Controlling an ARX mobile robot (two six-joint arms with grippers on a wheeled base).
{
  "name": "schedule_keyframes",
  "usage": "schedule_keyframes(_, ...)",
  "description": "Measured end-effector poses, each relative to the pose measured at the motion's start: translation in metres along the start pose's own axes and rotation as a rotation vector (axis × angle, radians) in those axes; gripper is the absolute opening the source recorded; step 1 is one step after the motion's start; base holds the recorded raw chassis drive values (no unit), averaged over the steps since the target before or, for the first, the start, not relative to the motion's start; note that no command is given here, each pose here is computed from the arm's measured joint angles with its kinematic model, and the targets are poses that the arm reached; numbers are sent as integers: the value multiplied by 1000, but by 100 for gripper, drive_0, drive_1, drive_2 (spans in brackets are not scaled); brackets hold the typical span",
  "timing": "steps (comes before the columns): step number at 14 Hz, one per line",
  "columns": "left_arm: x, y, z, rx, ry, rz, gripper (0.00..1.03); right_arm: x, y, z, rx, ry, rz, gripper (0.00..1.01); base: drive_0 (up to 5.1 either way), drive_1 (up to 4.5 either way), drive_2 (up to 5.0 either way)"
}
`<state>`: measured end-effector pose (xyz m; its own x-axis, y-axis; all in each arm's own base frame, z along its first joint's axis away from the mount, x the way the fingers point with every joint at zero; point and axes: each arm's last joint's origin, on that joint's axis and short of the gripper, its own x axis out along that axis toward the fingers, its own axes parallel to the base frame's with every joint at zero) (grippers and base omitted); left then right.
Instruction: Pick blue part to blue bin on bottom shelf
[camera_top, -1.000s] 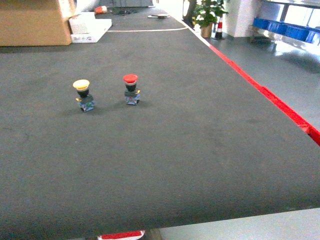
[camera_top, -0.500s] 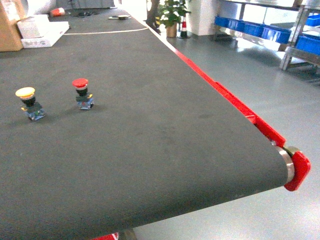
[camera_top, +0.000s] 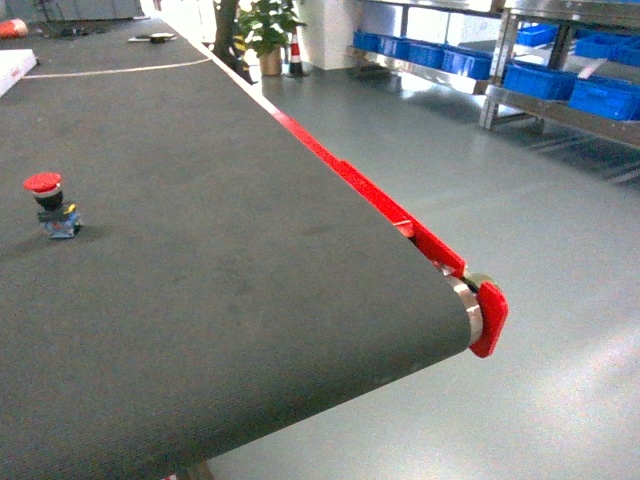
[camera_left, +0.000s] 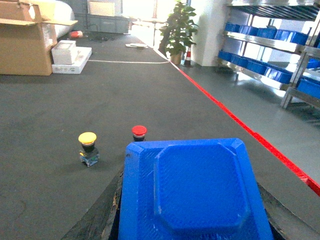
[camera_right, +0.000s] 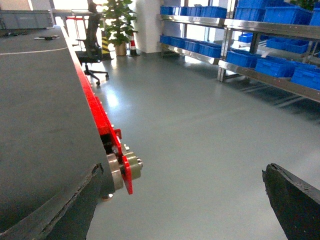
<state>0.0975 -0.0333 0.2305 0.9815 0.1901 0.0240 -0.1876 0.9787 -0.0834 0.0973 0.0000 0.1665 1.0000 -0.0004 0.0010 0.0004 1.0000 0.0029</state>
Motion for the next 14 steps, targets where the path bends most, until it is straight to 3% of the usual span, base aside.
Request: schedule_keyframes(14, 0, 0, 0, 0, 0, 0, 44, 0, 0, 0, 0, 0, 0, 98, -161, -161, -161)
